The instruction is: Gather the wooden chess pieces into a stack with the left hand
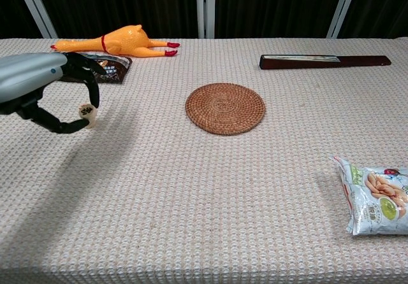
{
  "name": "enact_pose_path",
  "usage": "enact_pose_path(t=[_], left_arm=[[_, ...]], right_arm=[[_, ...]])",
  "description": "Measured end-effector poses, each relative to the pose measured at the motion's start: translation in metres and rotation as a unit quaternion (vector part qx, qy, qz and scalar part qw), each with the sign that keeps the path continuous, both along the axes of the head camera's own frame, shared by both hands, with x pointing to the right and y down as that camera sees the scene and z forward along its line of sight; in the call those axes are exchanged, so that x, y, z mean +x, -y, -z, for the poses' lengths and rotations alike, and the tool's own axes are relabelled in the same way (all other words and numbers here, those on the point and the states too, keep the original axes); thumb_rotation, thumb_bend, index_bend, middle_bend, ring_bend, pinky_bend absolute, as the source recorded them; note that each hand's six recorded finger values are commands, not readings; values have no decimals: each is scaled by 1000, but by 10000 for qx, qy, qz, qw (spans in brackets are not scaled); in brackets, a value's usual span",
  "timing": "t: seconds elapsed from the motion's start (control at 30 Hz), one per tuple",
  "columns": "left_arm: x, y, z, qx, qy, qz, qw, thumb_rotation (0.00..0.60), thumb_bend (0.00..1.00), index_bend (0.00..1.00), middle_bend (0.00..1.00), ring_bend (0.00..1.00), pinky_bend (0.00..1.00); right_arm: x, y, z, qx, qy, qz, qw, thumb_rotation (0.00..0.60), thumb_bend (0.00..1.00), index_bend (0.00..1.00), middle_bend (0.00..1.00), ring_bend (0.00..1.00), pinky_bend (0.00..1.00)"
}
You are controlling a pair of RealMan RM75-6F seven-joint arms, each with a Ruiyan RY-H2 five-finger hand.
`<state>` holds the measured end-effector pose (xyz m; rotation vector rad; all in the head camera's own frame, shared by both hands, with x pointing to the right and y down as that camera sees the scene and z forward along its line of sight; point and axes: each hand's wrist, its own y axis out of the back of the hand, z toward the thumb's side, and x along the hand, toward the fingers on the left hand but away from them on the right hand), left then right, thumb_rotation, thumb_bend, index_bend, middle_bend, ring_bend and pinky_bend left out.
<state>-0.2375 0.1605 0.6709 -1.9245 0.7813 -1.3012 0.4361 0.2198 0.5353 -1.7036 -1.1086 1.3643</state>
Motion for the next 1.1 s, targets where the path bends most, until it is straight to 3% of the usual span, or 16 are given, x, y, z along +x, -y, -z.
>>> enact_pose_path(t=[0.4, 1.1], left_arm=[[-18, 41, -24, -416, 290, 453, 9977, 600, 324, 485, 130, 0, 0], [-29, 43, -33, -551, 303, 552, 9965, 600, 325, 474, 130, 0, 0]], right_arm=[[2, 1, 4, 57, 41, -30, 10000, 600, 252, 0, 0, 0, 0], [-1, 0, -1, -17, -36, 15, 10000, 600, 252, 0, 0, 0, 0]])
